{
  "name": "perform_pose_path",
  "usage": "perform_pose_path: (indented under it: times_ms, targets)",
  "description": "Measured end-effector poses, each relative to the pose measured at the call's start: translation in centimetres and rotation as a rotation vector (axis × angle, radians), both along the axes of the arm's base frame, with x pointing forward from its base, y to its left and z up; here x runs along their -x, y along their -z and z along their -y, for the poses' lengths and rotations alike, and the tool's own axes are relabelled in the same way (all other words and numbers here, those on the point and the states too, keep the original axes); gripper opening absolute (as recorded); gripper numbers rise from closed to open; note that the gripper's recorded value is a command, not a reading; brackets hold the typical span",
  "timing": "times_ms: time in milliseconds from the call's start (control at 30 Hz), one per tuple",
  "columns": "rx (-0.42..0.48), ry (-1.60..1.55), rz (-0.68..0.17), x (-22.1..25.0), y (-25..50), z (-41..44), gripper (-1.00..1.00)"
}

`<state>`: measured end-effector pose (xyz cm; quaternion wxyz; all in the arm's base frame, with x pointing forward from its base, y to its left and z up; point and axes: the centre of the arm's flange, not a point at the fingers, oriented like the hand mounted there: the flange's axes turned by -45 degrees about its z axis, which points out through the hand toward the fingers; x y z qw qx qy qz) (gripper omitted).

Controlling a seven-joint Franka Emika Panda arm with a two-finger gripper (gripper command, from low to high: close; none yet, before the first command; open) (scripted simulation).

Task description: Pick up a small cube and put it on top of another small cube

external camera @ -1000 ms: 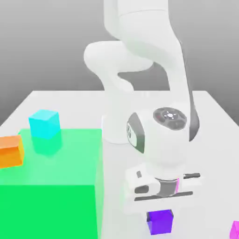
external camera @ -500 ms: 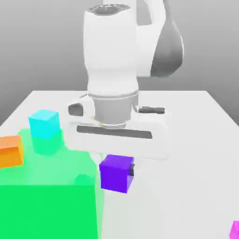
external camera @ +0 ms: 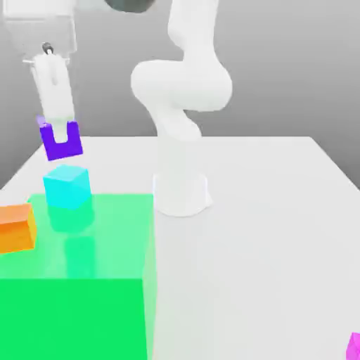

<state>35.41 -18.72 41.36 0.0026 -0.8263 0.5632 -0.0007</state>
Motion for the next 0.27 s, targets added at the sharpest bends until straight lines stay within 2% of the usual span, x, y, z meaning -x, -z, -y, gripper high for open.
perform_pose_path:
  times_ms: [267]
  targets:
    - [0.003,0.001,-0.003,0.0,-1.2,0.1,1.0]
